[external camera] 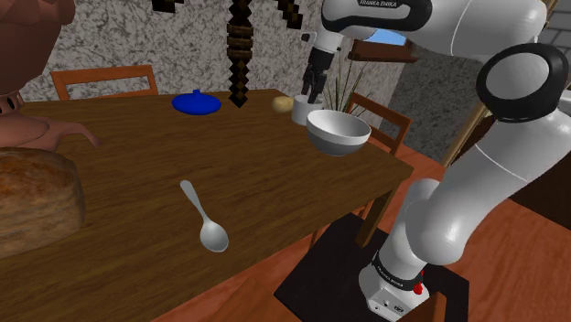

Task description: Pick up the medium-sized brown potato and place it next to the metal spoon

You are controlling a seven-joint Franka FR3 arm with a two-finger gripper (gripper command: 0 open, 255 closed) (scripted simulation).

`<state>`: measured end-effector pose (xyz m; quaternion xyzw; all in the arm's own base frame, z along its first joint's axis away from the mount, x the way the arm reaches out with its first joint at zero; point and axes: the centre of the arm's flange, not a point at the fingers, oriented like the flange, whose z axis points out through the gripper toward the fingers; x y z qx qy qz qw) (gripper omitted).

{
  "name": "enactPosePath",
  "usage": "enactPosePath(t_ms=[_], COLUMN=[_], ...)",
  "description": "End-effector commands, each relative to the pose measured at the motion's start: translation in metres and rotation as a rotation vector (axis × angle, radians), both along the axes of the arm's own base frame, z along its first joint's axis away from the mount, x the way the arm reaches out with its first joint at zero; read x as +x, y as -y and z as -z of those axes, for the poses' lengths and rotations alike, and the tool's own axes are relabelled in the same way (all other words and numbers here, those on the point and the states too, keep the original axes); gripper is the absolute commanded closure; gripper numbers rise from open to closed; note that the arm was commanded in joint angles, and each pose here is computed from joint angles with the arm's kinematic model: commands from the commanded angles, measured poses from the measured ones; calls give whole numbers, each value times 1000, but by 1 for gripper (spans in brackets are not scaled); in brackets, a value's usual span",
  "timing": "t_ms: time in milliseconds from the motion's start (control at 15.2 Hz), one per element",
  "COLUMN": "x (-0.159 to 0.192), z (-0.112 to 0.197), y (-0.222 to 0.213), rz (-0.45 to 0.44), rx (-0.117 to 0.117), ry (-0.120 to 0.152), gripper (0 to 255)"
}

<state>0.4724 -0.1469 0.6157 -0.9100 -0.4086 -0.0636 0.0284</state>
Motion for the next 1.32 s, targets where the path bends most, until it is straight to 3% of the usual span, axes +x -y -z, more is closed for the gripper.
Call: enactPosePath(t_ms=[0, 330, 858, 1254], x=[31, 102, 103, 103], z=[8, 17, 57, 57], y=[10, 19, 13, 13], rz=[-107, -343, -343, -343], rx=[5, 23, 23, 23], ry=[-11, -33, -33, -33], gripper=[0, 0, 0, 0])
